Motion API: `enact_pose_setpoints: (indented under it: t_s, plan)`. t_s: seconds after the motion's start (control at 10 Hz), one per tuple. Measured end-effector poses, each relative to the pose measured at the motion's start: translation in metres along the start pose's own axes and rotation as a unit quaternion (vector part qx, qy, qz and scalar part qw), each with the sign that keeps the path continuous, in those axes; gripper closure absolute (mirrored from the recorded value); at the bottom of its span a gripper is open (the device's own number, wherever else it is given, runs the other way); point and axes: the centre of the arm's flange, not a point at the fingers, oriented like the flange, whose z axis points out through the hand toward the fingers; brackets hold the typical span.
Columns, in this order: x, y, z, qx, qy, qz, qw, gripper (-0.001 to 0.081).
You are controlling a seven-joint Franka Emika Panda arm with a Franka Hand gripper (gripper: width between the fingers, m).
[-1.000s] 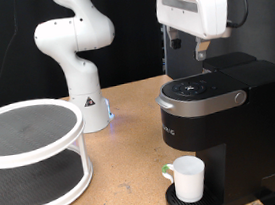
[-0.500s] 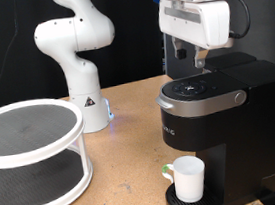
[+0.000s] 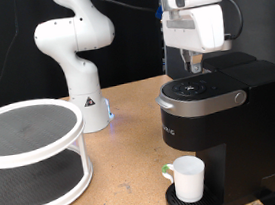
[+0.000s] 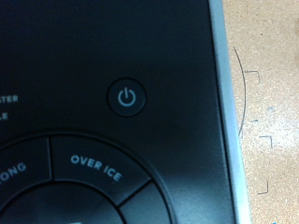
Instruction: Make a cup of coffee with the keurig machine
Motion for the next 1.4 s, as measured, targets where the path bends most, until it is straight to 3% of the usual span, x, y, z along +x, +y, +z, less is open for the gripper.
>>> enact_pose_setpoints:
  t_s: [0.1,0.2,0.3,0.9,1.4]
  plan:
    - [-0.005,-0.002,0.003,0.0,0.003,0.003,1.0,0.0687]
    - [-0.01,-0.004,0.006,0.0,0.0,0.005,1.0,0.0785]
    - [-0.014,-0.005,0.01,0.0,-0.002,0.006,1.0,0.0799]
    - [-0.023,0.007,0.015,0.0,-0.005,0.038,0.9993,0.0804]
    - [-0.014,0.009,0.023,-0.005,0.003,0.033,0.9995,0.0804]
